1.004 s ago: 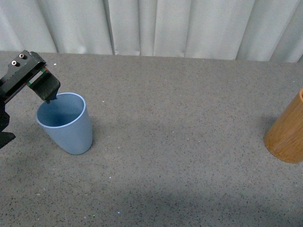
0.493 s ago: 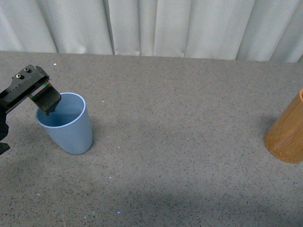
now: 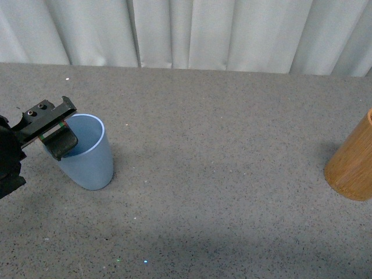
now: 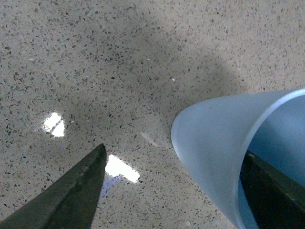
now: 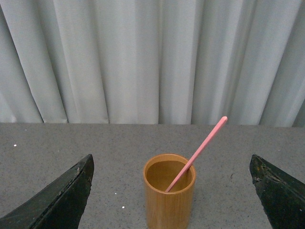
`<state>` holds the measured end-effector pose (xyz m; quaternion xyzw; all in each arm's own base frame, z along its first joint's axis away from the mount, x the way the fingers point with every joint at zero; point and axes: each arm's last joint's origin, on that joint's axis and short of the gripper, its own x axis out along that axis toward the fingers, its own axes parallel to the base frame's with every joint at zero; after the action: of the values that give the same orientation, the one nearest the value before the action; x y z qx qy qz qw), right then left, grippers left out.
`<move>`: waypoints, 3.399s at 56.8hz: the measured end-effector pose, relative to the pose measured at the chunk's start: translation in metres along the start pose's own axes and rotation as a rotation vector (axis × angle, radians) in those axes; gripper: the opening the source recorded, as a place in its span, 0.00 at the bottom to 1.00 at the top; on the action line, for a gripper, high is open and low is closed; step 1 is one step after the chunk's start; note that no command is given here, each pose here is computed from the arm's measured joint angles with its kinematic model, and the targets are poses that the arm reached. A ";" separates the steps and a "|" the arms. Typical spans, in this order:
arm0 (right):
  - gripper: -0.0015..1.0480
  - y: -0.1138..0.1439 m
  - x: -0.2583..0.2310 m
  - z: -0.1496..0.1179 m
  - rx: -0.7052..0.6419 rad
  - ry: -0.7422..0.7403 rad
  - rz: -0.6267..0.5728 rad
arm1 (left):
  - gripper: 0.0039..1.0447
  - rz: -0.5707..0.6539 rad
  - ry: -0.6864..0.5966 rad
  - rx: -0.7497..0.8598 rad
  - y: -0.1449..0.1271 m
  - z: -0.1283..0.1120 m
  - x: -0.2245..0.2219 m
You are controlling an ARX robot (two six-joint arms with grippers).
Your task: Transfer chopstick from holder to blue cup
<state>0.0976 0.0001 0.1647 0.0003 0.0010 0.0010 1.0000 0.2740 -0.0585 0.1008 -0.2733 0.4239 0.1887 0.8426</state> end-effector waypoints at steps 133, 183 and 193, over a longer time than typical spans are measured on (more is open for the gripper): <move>0.91 0.000 0.000 0.000 0.000 0.000 0.000 | 0.88 -0.348 0.058 0.367 -0.078 -0.081 -0.035; 0.91 0.000 0.000 0.000 0.000 0.000 0.000 | 0.04 -0.383 -0.854 0.553 0.079 0.007 -0.095; 0.91 0.000 0.000 0.000 0.000 0.000 0.000 | 0.03 -0.388 -0.831 0.575 0.099 -0.015 -0.117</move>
<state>0.0976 0.0001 0.1646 0.0001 0.0012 0.0008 1.0000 0.1441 -0.0006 0.1590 -0.0071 0.0312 -0.0019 0.9995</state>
